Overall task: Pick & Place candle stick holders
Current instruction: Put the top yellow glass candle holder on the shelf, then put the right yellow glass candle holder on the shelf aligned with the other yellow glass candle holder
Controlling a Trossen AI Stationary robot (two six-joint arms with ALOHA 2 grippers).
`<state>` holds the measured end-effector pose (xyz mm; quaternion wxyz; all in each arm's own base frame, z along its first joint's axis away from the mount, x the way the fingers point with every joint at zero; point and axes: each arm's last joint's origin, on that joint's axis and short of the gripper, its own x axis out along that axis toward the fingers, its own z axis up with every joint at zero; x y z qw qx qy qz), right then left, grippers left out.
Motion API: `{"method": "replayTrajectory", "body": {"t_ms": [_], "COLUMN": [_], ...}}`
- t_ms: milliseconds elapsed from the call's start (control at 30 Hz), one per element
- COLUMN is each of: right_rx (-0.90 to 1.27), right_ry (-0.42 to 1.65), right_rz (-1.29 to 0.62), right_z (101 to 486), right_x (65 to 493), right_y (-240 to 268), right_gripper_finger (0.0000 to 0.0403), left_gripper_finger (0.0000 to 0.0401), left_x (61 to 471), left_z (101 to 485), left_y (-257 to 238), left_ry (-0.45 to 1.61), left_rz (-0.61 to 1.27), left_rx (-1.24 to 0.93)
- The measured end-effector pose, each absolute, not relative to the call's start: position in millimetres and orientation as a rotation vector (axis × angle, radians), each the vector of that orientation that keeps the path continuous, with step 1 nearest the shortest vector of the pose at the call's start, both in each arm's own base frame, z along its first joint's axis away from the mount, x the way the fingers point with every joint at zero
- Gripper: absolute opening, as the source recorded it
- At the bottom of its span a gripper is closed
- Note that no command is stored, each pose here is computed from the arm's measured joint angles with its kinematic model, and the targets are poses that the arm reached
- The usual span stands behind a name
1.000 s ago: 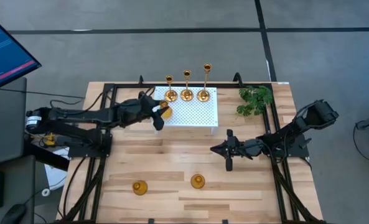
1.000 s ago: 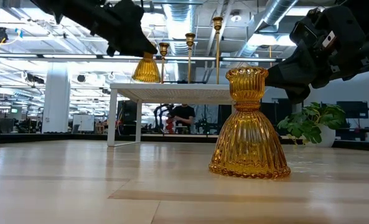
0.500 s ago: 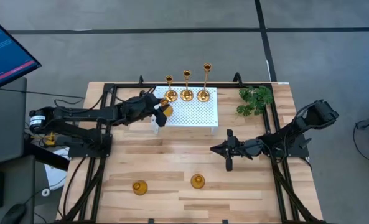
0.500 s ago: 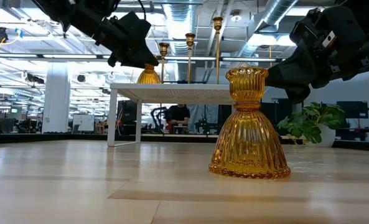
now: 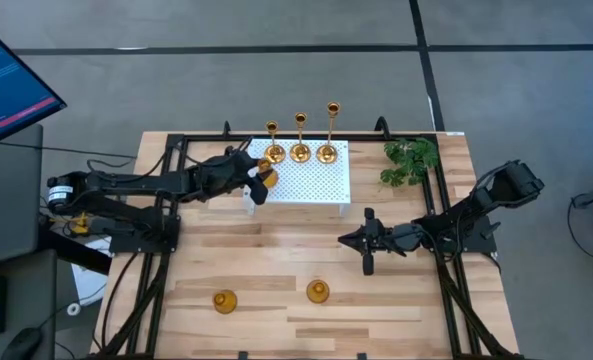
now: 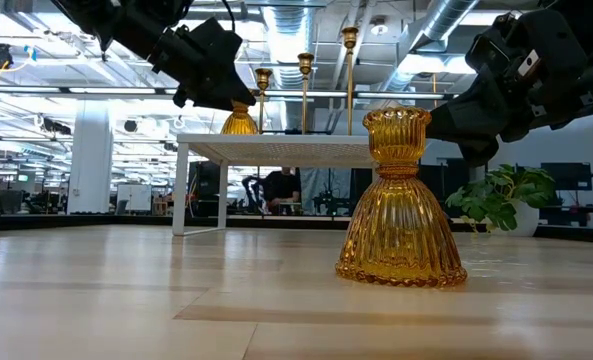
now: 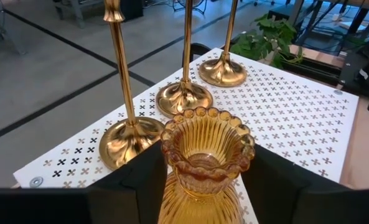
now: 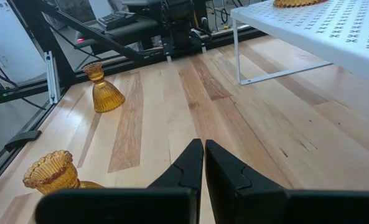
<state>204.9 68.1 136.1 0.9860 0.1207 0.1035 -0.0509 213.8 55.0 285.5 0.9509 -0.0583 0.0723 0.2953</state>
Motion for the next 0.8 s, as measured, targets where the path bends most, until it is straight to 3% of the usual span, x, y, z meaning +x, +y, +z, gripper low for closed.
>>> {"method": "replayTrajectory", "body": {"t_ms": [533,800], "right_rx": [0.243,0.243], "right_ry": [0.208,0.208], "right_rz": [-0.101,-0.101], "right_z": [136,136], "right_x": [205,205], "right_y": [68,68], "right_gripper_finger": [0.001,0.001], "left_gripper_finger": [0.0242,0.0242], "left_x": [200,171], "left_z": [297,312], "left_y": [47,30], "left_ry": [0.106,0.071], "left_rz": [0.575,0.501], "left_rx": [-0.109,-0.111]}}
